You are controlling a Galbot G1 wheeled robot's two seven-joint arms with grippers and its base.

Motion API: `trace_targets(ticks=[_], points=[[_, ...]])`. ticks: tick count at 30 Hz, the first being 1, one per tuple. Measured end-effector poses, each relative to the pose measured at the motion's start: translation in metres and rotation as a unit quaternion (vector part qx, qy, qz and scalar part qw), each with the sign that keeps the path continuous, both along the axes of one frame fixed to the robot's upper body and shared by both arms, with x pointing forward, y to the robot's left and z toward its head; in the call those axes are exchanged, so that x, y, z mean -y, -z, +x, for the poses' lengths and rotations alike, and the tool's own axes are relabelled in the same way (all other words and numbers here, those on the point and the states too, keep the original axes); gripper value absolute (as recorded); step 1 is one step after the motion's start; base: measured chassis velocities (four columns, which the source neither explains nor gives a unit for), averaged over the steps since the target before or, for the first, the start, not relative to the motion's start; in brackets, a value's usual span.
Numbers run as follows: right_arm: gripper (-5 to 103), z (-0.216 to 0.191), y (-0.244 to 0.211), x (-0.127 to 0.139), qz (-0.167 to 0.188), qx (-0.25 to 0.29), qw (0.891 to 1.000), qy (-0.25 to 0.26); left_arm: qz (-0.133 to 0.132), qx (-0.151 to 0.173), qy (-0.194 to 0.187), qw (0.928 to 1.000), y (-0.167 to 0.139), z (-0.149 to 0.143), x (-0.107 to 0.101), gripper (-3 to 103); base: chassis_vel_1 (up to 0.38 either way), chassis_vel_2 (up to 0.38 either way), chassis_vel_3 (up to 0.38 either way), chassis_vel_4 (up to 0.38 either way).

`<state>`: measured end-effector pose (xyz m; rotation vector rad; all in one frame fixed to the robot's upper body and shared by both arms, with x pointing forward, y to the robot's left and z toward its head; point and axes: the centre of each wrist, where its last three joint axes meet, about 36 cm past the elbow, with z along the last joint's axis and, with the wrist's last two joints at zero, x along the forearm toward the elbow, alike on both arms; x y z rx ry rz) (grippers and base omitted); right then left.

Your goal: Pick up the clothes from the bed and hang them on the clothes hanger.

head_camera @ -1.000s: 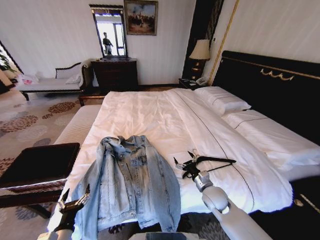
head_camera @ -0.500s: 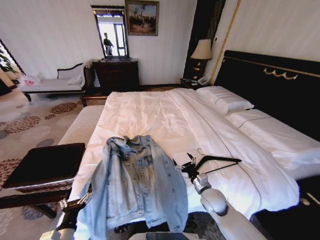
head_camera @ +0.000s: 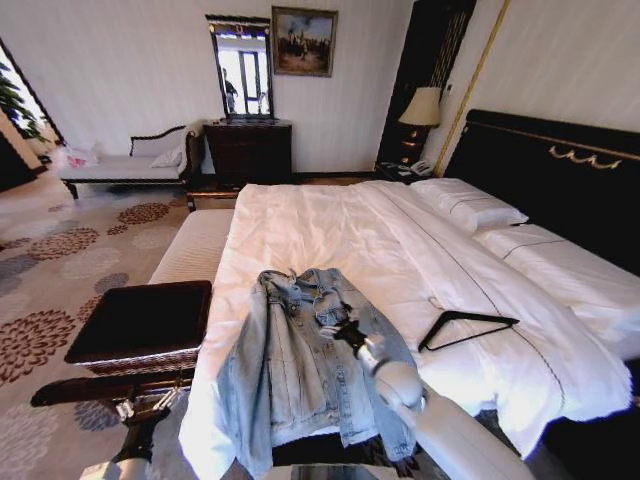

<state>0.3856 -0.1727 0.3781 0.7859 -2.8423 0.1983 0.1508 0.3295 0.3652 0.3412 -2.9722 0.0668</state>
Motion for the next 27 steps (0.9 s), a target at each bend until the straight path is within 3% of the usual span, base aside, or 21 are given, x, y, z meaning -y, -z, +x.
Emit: trace_targets(ticks=[5, 11, 16, 21, 27], points=[[100, 0.022, 0.020, -0.025, -0.001, -0.026, 1.000, 0.002, 0.003, -0.003, 0.005, 1.0000, 0.002, -0.001, 0.006, 96, -0.048, -0.024, 0.027, -0.002], [100, 0.058, 0.040, -0.065, 0.021, -0.052, 0.998, 0.024, 0.006, -0.005, 0.010, 0.9999, 0.002, -0.001, 0.015, 96, -0.025, -0.011, 0.014, 0.008], [100, 0.079, 0.050, -0.088, 0.002, -0.036, 0.999, 0.026, 0.006, -0.007, 0.015, 0.9998, 0.003, 0.001, 0.017, 96, 0.000, 0.000, 0.000, 0.000], [100, 0.093, 0.055, -0.088, -0.024, -0.015, 0.999, 0.046, 0.005, -0.003, 0.018, 0.9998, 0.000, 0.004, 0.020, 93, 0.000, 0.000, 0.000, 0.000], [100, 0.098, 0.061, -0.065, -0.047, -0.012, 0.996, 0.072, 0.000, -0.006, 0.018, 0.9998, 0.003, 0.003, 0.022, 100, 0.000, 0.000, 0.000, 0.000]])
